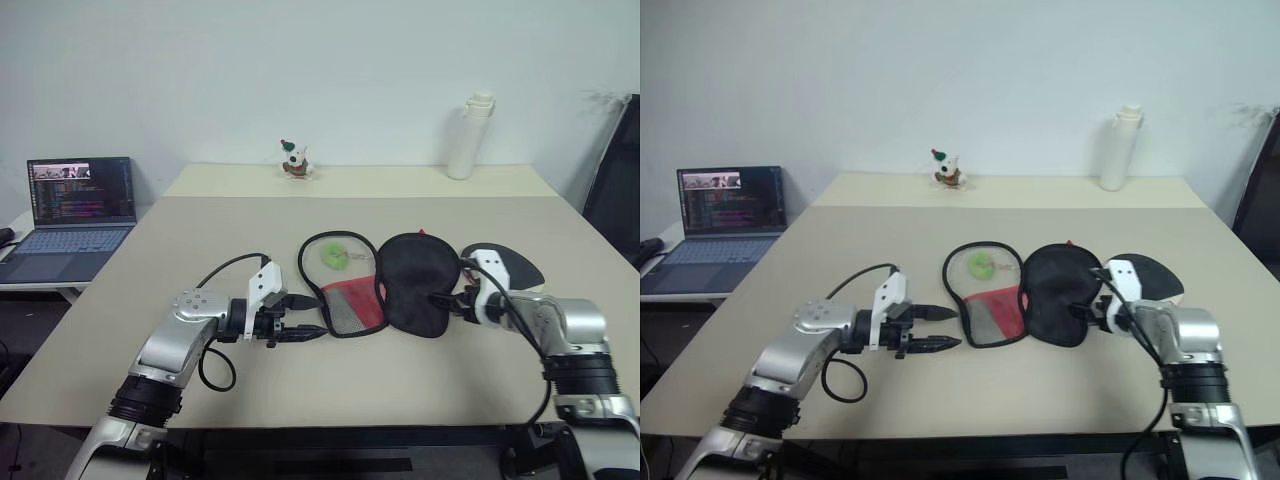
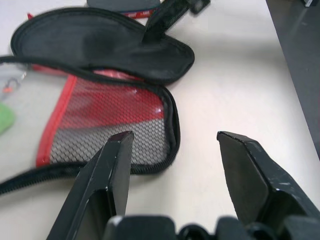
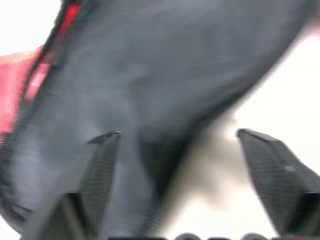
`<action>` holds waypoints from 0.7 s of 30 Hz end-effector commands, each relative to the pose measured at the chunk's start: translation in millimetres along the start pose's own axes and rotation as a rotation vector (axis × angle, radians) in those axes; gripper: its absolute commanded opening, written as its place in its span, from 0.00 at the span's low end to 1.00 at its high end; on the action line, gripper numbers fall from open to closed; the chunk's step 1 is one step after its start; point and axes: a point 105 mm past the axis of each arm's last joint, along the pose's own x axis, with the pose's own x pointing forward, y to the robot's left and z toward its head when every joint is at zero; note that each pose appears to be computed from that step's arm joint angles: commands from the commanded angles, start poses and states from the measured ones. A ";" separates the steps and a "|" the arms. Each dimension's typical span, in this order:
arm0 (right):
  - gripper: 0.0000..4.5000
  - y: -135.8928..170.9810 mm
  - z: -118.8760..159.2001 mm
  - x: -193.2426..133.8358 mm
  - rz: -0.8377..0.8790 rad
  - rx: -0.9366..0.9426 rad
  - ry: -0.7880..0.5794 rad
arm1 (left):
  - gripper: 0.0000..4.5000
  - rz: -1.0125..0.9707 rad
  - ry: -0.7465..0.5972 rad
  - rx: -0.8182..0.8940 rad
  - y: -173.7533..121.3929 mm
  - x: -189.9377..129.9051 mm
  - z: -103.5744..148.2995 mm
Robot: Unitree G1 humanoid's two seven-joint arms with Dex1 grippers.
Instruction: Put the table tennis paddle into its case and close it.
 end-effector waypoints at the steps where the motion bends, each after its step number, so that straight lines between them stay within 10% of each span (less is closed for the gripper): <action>1: 0.99 0.7 27.2 -24.7 0.080 -0.121 -0.106 | 0.65 0.008 -0.059 0.058 -1.1 -2.8 21.1; 21: 0.99 -129.9 1.8 -28.3 -0.273 -0.120 -0.012 | 0.65 -0.030 -0.072 0.105 5.7 6.0 34.9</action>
